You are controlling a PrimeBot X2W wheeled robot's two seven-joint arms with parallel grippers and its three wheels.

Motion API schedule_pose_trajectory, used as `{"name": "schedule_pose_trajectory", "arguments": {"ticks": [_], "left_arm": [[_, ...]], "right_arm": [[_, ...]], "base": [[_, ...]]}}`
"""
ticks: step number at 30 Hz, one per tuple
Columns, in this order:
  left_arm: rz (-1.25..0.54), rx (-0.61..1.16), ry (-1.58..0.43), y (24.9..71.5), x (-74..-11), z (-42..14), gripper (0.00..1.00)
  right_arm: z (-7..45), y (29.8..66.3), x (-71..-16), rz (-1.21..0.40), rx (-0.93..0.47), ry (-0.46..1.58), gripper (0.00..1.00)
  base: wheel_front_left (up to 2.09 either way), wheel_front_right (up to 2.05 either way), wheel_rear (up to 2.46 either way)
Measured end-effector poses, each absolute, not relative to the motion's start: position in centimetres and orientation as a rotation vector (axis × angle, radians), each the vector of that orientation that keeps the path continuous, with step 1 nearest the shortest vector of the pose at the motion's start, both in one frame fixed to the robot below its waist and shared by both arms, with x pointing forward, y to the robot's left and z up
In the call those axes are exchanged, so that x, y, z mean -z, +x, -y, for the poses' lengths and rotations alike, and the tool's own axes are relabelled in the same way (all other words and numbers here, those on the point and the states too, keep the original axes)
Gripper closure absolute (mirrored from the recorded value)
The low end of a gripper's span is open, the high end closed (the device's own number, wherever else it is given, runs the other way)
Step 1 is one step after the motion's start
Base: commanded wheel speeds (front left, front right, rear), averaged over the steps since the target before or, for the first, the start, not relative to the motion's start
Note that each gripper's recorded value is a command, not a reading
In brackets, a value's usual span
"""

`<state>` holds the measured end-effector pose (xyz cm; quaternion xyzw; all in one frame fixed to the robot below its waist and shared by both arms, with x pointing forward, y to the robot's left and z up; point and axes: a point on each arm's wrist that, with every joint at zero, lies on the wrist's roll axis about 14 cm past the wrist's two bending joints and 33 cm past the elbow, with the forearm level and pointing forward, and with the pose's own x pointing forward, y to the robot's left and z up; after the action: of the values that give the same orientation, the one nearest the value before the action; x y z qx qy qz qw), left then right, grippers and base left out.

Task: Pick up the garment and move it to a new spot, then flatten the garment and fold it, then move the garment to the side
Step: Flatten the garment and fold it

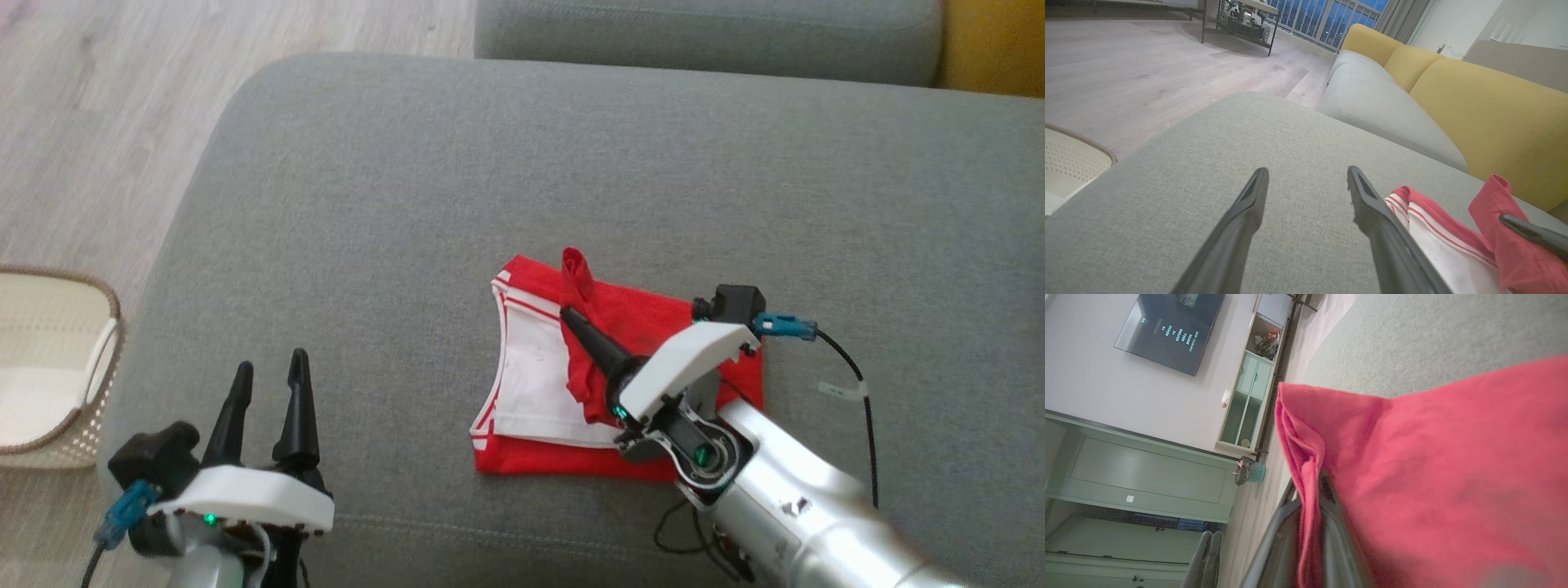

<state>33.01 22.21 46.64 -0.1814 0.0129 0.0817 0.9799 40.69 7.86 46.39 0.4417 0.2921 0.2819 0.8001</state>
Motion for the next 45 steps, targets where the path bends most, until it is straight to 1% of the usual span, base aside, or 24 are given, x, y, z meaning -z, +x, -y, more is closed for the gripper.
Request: {"name": "schedule_pose_trajectory", "arguments": {"ticks": [5,6,7,8,12,17,22,24,31,34,36,39,42,45], "left_arm": [[-0.033,-0.179,-0.365,33.2,-46.4,-22.6,0.0],[-0.034,-0.181,-0.364,33.3,-46.4,-22.7,0.0],[-0.034,-0.181,-0.364,33.4,-46.4,-22.7,0.0],[-0.036,-0.182,-0.364,33.4,-46.3,-22.7,0.0],[-0.047,-0.184,-0.365,33.6,-46.0,-22.7,0.0],[-0.047,-0.173,-0.371,33.8,-45.9,-22.5,0.0],[-0.03,-0.151,-0.37,34.2,-46.5,-22.0,0.0],[-0.024,-0.138,-0.366,34.4,-46.8,-21.7,0.0],[0.026,-0.083,-0.373,35.7,-48.5,-20.4,0.0],[0.061,-0.053,-0.376,36.3,-49.7,-19.8,0.0],[0.089,-0.021,-0.381,36.8,-50.6,-19.1,0.0],[0.121,-0.016,-0.384,37.1,-51.6,-19.1,0.0],[0.153,-0.009,-0.371,37.2,-52.6,-19.1,0.0],[0.196,0.023,-0.364,37.4,-54.1,-18.5,0.0]], "right_arm": [[-9.2,41.0,-45.6,-0.669,-0.606,0.948,1.0],[-9.4,40.9,-45.4,-0.683,-0.61,0.944,0.94],[-9.6,40.9,-45.2,-0.69,-0.607,0.941,0.28],[-9.7,40.9,-45.0,-0.694,-0.603,0.941,0.0],[-10.1,41.0,-45.1,-0.677,-0.622,0.894,0.0],[-10.3,42.3,-47.6,-0.608,-0.629,0.91,0.0],[-9.2,44.1,-50.4,-0.508,-0.622,0.874,0.0],[-8.2,45.3,-51.5,-0.455,-0.61,0.824,0.0],[-1.3,50.7,-57.6,-0.181,-0.535,0.578,0.0],[3.3,52.2,-60.0,-0.057,-0.483,0.455,0.0],[6.6,52.9,-61.6,0.022,-0.435,0.415,0.0],[10.1,52.4,-61.6,0.095,-0.389,0.323,0.0],[12.5,50.4,-59.0,0.107,-0.341,0.258,0.0],[15.5,47.9,-56.2,0.108,-0.254,0.213,0.0]], "base": [[0.0,0.0,0.0],[0.0,0.0,0.0],[0.0,0.0,0.0],[0.0,0.0,0.0],[0.0,0.0,0.0],[0.0,0.0,0.0],[0.0,0.0,0.0],[0.0,0.0,0.0],[0.0,0.0,0.0],[0.0,0.0,0.0],[0.0,0.0,0.0],[0.0,0.0,0.0],[0.0,0.0,0.0],[0.0,0.0,0.0]]}}
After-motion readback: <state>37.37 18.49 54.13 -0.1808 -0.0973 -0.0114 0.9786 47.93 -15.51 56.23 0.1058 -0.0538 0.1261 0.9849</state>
